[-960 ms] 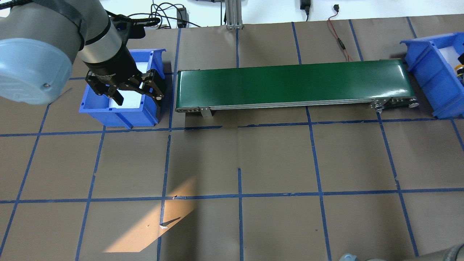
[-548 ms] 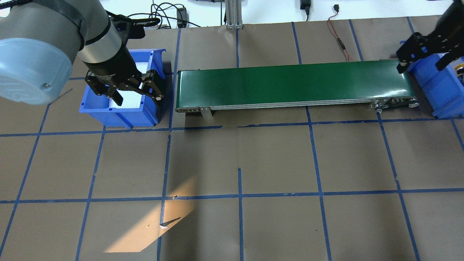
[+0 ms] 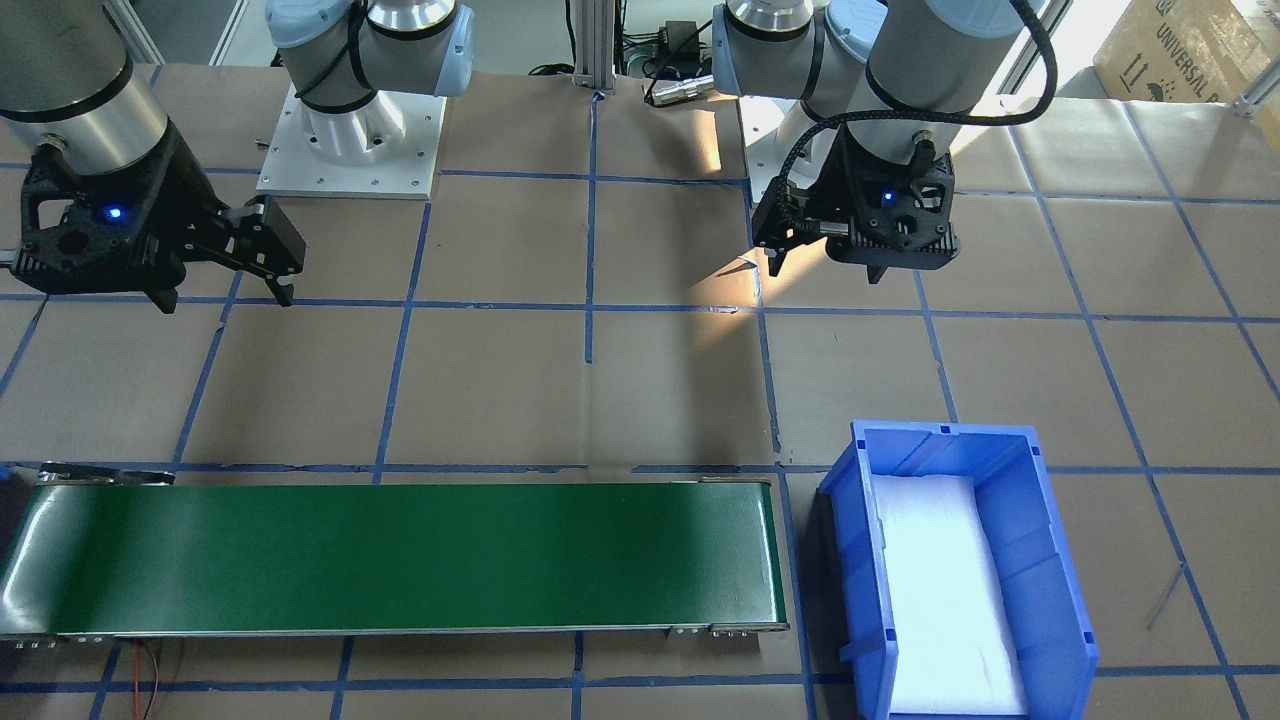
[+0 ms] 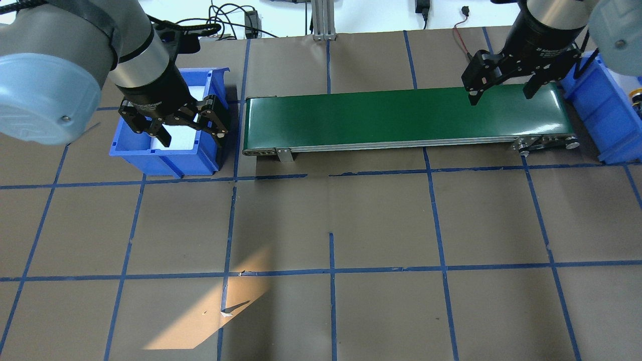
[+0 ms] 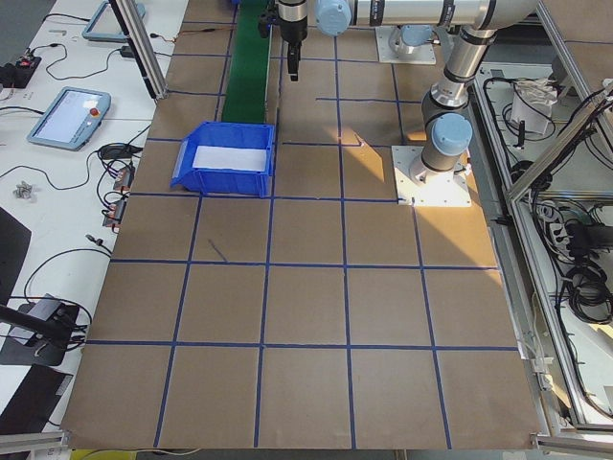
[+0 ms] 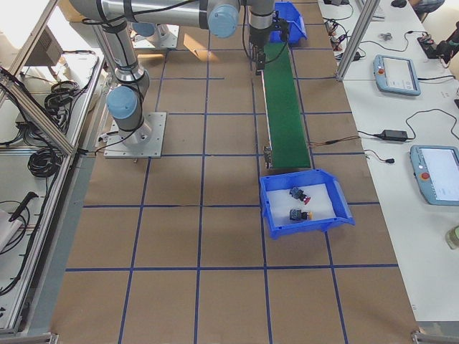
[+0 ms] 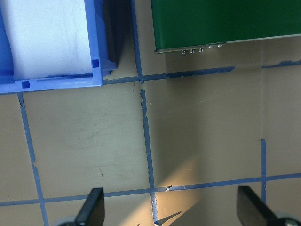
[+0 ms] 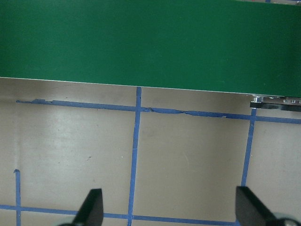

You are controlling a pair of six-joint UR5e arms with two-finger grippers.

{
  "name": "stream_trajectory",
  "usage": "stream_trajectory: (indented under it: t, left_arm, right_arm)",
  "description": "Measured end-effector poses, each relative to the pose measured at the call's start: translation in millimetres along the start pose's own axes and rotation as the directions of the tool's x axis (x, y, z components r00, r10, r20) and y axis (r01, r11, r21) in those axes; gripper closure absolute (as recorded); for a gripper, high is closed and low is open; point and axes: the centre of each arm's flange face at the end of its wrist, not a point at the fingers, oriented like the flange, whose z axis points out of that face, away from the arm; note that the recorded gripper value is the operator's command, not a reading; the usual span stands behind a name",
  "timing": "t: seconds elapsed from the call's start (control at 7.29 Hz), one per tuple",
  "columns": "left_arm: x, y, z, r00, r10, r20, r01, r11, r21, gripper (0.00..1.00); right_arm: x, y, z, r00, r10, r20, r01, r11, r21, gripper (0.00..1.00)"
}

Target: Transport two buttons from left to right

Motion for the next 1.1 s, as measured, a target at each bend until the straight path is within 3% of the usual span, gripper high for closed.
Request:
stream_trajectory:
  t: [1.1]
  left_arm:
    - [0.5,-0.4,-2.2,1.0,0.0,0.018,0.0,1.0,0.007,0.0]
  right_arm:
    - [-5.3,2.3,-6.5,1.0,-0.005,-0.003,0.005,1.0,0.012,0.0]
